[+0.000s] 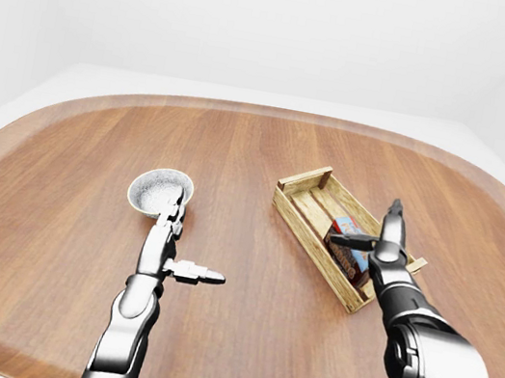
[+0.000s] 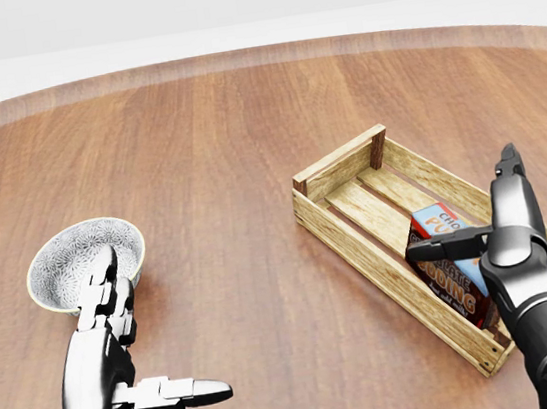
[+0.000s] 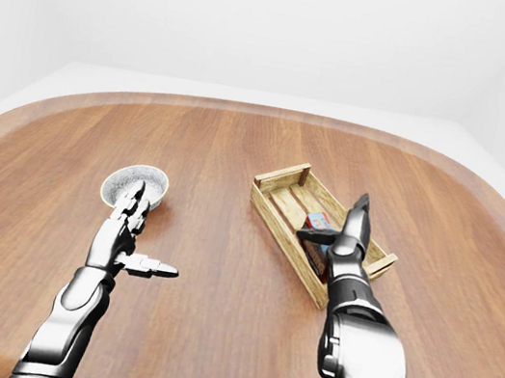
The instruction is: Pick up the chocolate pudding and put it in the tray.
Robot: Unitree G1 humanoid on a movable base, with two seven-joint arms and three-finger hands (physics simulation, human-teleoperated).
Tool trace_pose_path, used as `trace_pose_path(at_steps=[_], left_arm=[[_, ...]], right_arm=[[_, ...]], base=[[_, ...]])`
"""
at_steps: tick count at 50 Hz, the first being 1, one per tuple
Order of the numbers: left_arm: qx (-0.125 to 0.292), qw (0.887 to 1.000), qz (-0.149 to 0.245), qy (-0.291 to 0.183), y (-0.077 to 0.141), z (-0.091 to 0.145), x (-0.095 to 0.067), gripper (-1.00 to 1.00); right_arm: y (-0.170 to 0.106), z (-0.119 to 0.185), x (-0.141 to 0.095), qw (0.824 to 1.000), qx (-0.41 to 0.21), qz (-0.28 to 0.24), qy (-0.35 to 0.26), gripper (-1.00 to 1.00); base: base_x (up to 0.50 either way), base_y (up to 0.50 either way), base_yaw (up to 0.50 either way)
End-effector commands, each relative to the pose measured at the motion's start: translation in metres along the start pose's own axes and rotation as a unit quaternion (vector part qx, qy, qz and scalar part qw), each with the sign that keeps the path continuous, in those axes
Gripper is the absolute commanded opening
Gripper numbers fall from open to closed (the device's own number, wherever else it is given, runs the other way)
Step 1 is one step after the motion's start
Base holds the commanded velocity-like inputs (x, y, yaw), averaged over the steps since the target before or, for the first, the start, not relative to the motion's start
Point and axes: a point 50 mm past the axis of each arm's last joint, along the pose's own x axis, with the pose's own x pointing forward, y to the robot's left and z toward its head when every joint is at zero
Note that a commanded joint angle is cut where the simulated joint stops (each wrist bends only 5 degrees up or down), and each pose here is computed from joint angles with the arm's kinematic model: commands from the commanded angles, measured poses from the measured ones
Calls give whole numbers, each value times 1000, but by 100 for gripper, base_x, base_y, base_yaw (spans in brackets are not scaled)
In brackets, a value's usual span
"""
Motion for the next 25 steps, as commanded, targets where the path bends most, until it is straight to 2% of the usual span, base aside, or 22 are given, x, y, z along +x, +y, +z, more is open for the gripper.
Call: trace_pose_path(at_steps=[1,11,25], left_arm=[[-1,1000,-3,-1,0,1,0,100],[-1,1000,-4,-1,0,1,0,100],[0,1000,-5,-1,-1,1,-1,100]], right_arm=[[-8,31,6,999,29,15,-37,100],[-17,60,11,995,60,32,-68,100],[-44,102,15,989,86,23,-121,100]], base=[[0,0,0],[0,0,0],[0,0,0]])
